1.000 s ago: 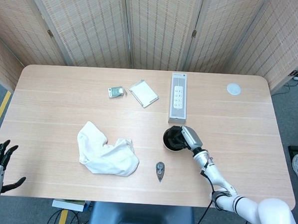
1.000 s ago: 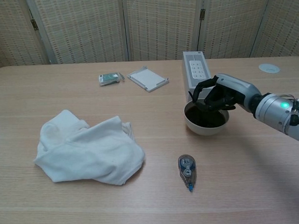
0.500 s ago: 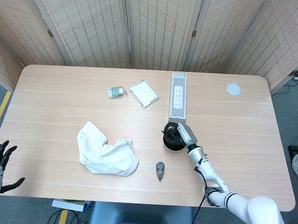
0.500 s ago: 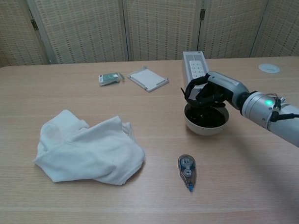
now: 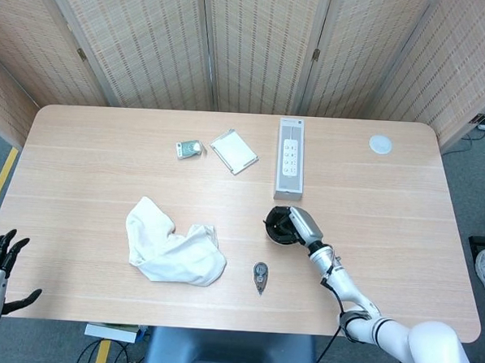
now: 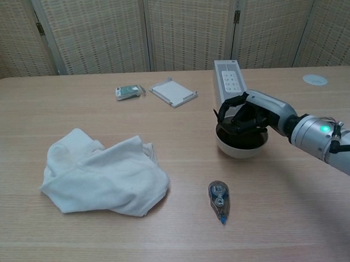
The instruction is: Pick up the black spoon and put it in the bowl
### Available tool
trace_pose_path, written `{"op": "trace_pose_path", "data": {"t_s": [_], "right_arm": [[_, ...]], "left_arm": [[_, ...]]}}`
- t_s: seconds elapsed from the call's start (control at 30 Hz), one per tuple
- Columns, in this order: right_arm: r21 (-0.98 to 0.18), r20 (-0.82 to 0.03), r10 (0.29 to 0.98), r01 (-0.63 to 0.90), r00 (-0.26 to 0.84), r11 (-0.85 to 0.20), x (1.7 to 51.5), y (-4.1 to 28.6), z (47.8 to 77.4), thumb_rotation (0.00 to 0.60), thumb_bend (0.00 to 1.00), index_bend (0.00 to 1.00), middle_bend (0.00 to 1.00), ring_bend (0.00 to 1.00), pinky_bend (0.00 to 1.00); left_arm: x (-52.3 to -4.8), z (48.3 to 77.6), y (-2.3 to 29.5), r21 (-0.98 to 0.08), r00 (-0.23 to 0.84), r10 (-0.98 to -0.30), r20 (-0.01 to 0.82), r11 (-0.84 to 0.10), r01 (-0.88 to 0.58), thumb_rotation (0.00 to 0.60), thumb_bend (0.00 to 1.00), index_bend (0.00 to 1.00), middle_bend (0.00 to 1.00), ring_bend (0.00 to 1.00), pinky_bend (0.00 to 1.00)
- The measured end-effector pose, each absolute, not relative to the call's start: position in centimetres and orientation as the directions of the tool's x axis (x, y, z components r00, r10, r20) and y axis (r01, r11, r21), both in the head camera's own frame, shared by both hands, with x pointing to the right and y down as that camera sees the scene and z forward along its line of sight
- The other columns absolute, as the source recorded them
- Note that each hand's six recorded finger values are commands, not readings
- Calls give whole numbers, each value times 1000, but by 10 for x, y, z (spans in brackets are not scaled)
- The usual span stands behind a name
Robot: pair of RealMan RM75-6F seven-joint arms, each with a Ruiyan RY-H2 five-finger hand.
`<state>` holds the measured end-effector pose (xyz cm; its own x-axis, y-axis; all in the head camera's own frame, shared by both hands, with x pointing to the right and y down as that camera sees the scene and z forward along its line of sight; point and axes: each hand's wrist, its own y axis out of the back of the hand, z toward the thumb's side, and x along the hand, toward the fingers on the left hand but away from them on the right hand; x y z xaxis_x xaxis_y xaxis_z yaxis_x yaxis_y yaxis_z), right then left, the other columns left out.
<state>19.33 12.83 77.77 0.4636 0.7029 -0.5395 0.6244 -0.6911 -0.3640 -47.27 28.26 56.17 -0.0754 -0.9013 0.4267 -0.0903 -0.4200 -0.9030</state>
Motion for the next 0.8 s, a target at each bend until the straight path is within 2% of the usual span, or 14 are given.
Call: {"op": "trace_pose_path", "data": {"t_s": [0.37, 0.57, 0.8], "right_arm": [[-414, -560, 716, 608, 416, -677, 215, 118, 780, 600, 518, 801, 1000, 1000, 1000], [-422, -553, 723, 609, 415, -672, 204, 108, 783, 600, 518, 801, 1000, 1000, 1000], [-395, -549, 711, 614, 438, -683, 186, 112, 788, 600, 517, 802, 1000, 1000, 1000]], "left_arm": [[-472, 563, 282, -903, -71, -901, 428, -421, -90, 600, 153, 159, 55, 68, 140], [-473, 562, 281, -903, -77, -901, 426, -420, -88, 600, 153, 159, 55, 68, 140], [-475, 562, 281, -903, -80, -901, 427, -421, -86, 600, 153, 159, 55, 68, 140]]}}
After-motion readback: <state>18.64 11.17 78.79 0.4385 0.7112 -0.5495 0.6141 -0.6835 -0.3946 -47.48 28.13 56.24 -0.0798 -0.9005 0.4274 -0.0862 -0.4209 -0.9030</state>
